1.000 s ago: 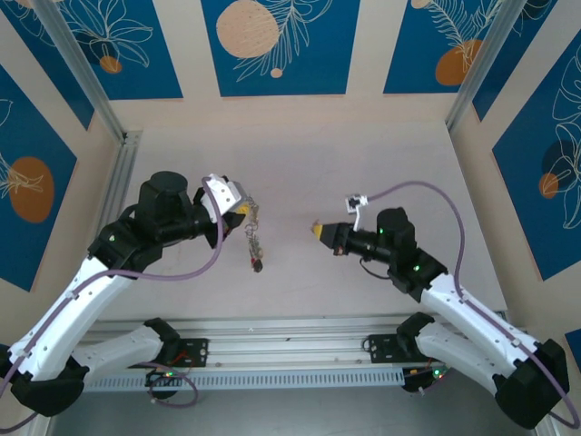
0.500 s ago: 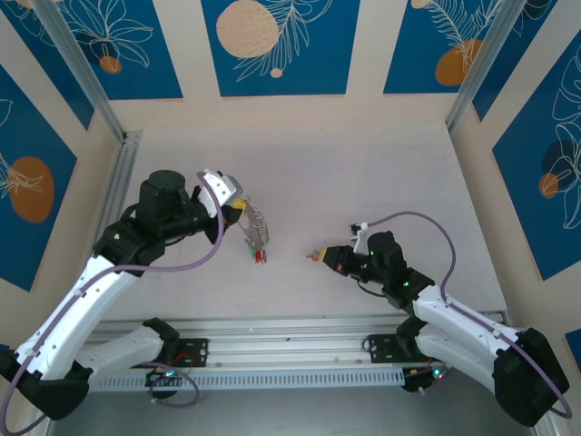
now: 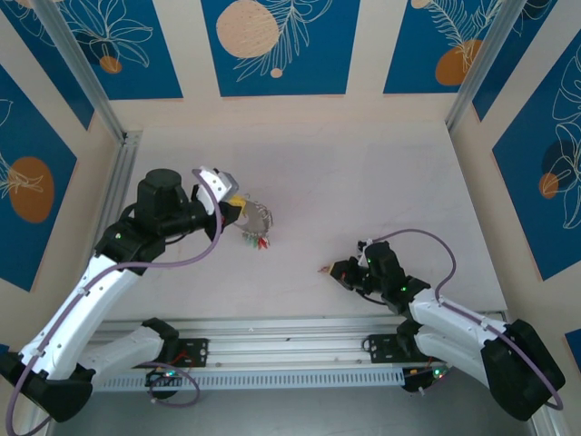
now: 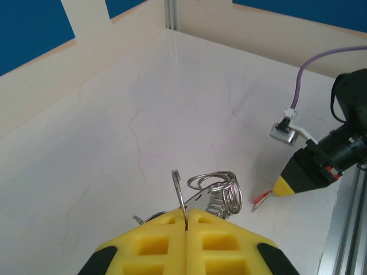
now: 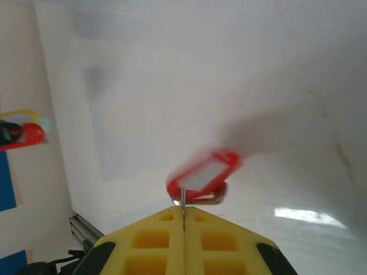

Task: Put the keys on the keyring

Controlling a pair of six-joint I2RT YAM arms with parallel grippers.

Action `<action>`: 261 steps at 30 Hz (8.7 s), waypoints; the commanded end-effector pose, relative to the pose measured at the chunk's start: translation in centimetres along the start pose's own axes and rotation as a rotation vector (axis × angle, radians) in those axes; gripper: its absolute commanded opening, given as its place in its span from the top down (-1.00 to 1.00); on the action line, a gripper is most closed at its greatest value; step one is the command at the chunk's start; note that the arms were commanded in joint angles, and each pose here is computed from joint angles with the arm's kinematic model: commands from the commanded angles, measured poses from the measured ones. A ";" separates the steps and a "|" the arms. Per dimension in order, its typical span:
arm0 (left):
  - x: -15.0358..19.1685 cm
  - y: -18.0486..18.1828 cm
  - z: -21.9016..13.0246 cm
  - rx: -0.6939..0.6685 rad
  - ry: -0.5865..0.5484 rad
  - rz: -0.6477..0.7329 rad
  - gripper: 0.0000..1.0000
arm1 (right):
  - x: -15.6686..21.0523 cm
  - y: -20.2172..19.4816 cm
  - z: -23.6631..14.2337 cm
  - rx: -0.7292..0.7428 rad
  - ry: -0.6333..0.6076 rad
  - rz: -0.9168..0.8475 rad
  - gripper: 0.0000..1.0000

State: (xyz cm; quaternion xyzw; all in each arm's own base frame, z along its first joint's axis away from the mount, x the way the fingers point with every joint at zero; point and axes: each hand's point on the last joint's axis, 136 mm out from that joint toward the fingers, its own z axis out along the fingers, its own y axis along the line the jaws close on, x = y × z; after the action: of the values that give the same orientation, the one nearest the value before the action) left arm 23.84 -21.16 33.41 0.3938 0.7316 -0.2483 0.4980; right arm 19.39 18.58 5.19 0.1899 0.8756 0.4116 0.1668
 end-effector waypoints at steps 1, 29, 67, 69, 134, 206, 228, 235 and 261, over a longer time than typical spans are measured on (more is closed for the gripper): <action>-2.2 -0.3 -1.1 0.017 -0.100 0.023 1.00 | 0.0 -2.2 0.1 0.077 -0.006 0.059 0.95; -1.4 -0.3 -0.7 0.044 -0.108 -0.009 1.00 | -0.7 1.1 -3.0 0.353 0.301 -0.368 0.13; -1.1 -0.9 -1.0 0.077 -0.136 -0.017 1.00 | -0.5 -2.8 1.8 0.769 0.289 -0.496 0.46; -1.1 -0.9 -1.0 0.079 -0.138 -0.017 1.00 | -0.5 -2.9 1.8 0.771 0.287 -0.495 0.46; -1.3 -0.8 -1.0 0.094 -0.153 -0.038 1.00 | -1.5 -1.0 -0.7 0.841 0.207 -0.658 1.00; -3.2 -7.8 -4.1 0.363 -0.176 0.144 1.00 | 4.5 34.1 -9.8 -0.585 0.350 -1.048 1.00; -3.3 -8.1 -4.4 0.353 -0.172 0.167 1.00 | 2.8 32.5 -8.2 -0.399 0.299 -1.050 1.00; -3.5 -8.2 -4.7 0.351 -0.181 0.171 1.00 | 2.5 31.9 -7.7 -0.337 0.296 -1.055 1.00; 1.0 -1.8 -2.1 0.114 -0.053 -0.112 1.00 | -3.2 14.7 -4.0 0.014 0.256 -0.646 -0.19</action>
State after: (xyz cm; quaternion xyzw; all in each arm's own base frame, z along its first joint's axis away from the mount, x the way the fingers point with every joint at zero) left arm 20.46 -20.63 31.37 0.4009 0.7342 -0.3099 0.4519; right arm 23.34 22.54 21.89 -0.1415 0.8989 0.3570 0.2109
